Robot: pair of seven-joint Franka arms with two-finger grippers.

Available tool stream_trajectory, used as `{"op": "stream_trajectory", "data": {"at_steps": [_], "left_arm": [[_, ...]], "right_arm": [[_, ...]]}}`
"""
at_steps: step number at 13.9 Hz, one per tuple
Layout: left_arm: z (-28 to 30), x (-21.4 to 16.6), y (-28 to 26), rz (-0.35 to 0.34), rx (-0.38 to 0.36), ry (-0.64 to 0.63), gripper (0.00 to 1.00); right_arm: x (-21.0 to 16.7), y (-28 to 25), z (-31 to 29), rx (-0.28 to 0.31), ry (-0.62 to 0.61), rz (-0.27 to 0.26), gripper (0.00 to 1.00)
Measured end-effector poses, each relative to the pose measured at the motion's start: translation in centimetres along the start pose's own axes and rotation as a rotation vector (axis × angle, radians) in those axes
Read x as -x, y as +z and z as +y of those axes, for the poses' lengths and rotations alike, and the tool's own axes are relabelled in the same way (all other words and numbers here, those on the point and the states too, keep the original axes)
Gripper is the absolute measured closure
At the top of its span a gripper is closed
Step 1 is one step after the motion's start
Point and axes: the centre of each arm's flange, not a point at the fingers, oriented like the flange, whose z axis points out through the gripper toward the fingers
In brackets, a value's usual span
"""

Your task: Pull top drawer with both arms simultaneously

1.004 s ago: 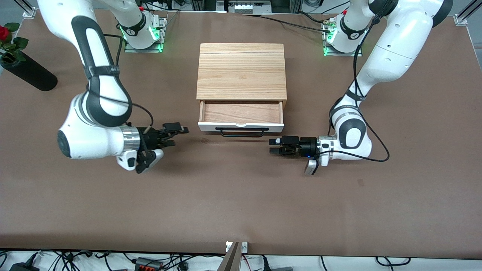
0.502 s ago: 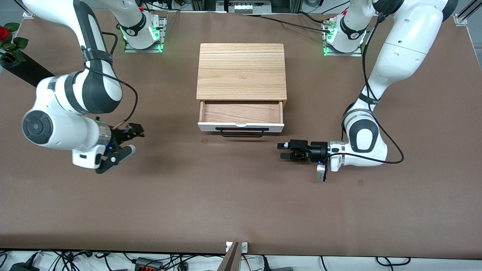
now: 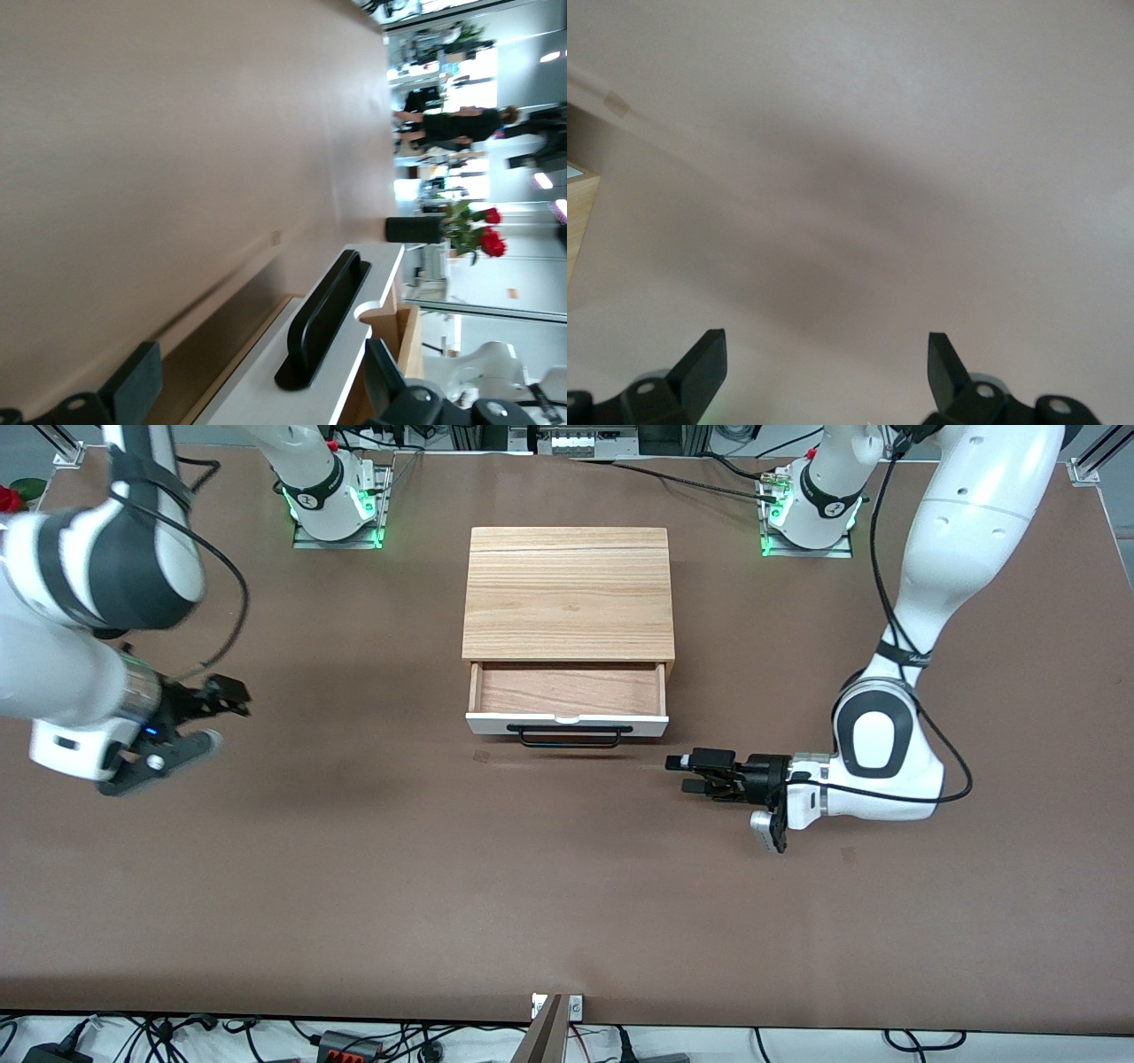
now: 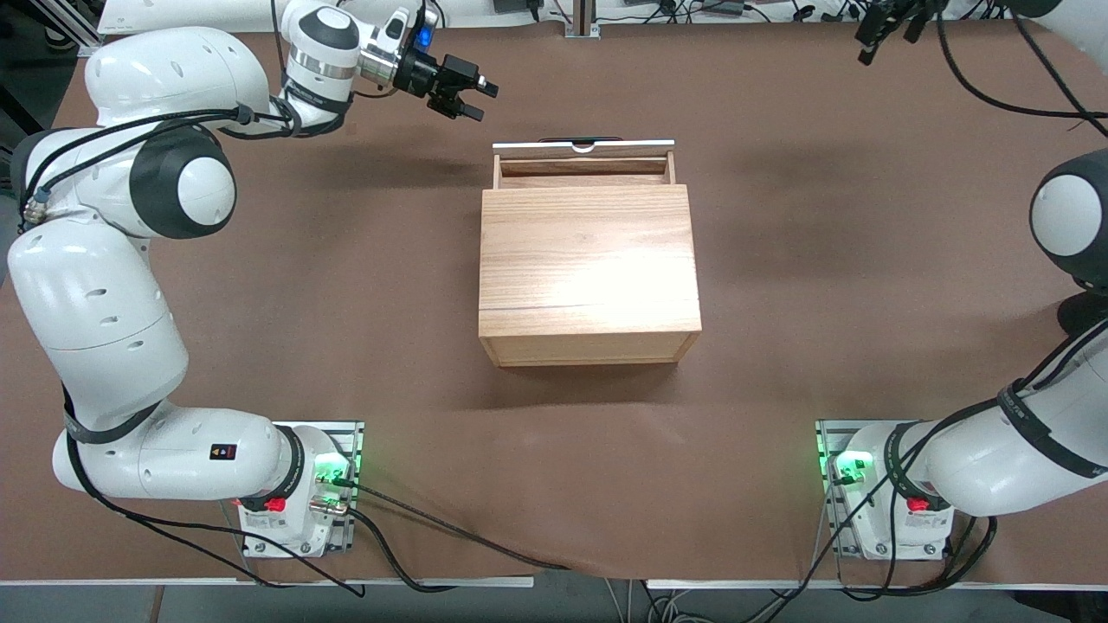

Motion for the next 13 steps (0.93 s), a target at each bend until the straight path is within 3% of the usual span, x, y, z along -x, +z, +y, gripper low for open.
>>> {"op": "stream_trajectory", "data": {"at_steps": [3, 7, 13], "left_arm": [[1.3, 0.0, -2.6, -0.022, -0.102, -0.017, 0.00], [3.6, 0.3, -4.8, -0.066, -0.207, -0.047, 0.00], [6.1, 0.9, -9.3, -0.181, -0.352, -0.103, 0.00]], "right_arm": [[3.3, -3.7, 1.4, 0.013, 0.037, 0.033, 0.00], [7.2, -5.2, 3.3, -0.029, 0.148, 0.068, 0.00], [11.8, -7.5, 1.3, -0.031, 0.267, 0.088, 0.00]]}}
